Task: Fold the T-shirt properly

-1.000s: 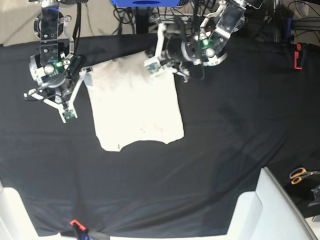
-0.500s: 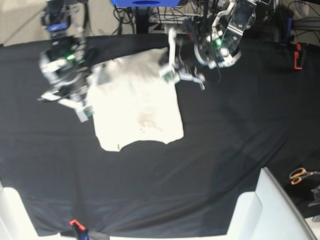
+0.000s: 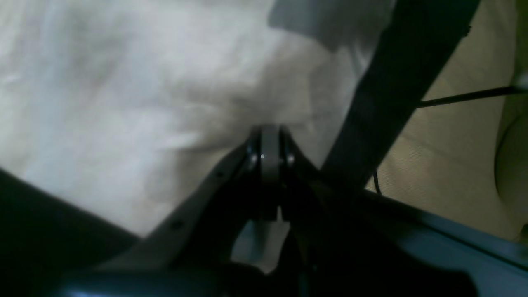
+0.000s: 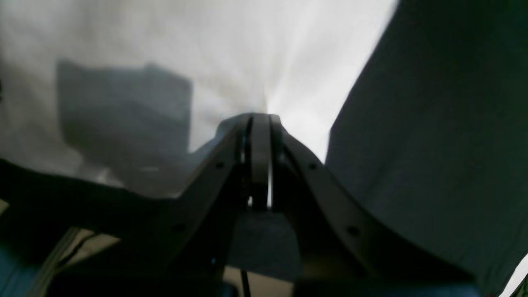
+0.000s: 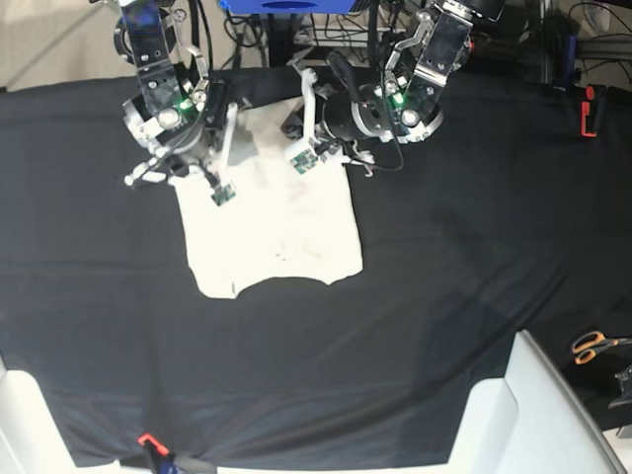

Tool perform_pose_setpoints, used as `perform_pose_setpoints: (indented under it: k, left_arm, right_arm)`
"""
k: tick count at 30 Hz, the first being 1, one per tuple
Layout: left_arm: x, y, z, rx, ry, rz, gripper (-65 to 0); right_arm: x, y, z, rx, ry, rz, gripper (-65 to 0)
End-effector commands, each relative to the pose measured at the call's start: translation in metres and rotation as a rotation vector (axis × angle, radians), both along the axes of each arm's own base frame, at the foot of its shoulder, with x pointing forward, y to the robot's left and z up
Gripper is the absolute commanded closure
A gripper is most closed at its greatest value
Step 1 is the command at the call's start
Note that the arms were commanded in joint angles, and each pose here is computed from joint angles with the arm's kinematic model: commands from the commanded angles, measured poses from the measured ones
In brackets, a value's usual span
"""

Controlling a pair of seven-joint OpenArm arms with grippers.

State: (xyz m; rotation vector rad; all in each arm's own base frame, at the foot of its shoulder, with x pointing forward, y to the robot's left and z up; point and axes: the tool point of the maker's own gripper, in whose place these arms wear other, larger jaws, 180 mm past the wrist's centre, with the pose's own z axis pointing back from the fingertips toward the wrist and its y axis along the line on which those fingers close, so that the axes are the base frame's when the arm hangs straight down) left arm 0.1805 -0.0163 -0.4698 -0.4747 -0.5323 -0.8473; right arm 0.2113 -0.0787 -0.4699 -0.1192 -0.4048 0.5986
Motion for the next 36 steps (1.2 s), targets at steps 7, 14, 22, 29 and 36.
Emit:
perform_pose_setpoints:
  k: [7, 14, 22, 29, 36]
  left_arm:
    - [-0.004, 0.016, -0.007, 0.022, 0.01, -0.005, 0.0]
    - [-0.012, 0.028, -0.011, 0.047, 0.02, -0.014, 0.0]
    - [0.003, 0.03, 0.009, 0.04, -0.052, -0.016, 0.0]
    - [0.009, 0.043, 0.058, -0.026, -0.154, 0.075, 0.0]
    - [-0.008, 0.091, 0.043, -0.003, -0.074, 0.227, 0.0]
  right_arm:
    - [-0.005, -0.008, -0.003, 0.111, 0.026, -0.096, 0.0]
    - [-0.016, -0.011, -0.007, 0.103, 0.049, -0.099, 0.0]
    - [-0.002, -0.014, 0.016, 0.099, -0.015, -0.101, 0.0]
    - [0.021, -0.035, 0.069, 0.063, -0.164, -0.113, 0.0]
    - [0.027, -0.102, 0.077, 0.026, -0.259, -0.287, 0.0]
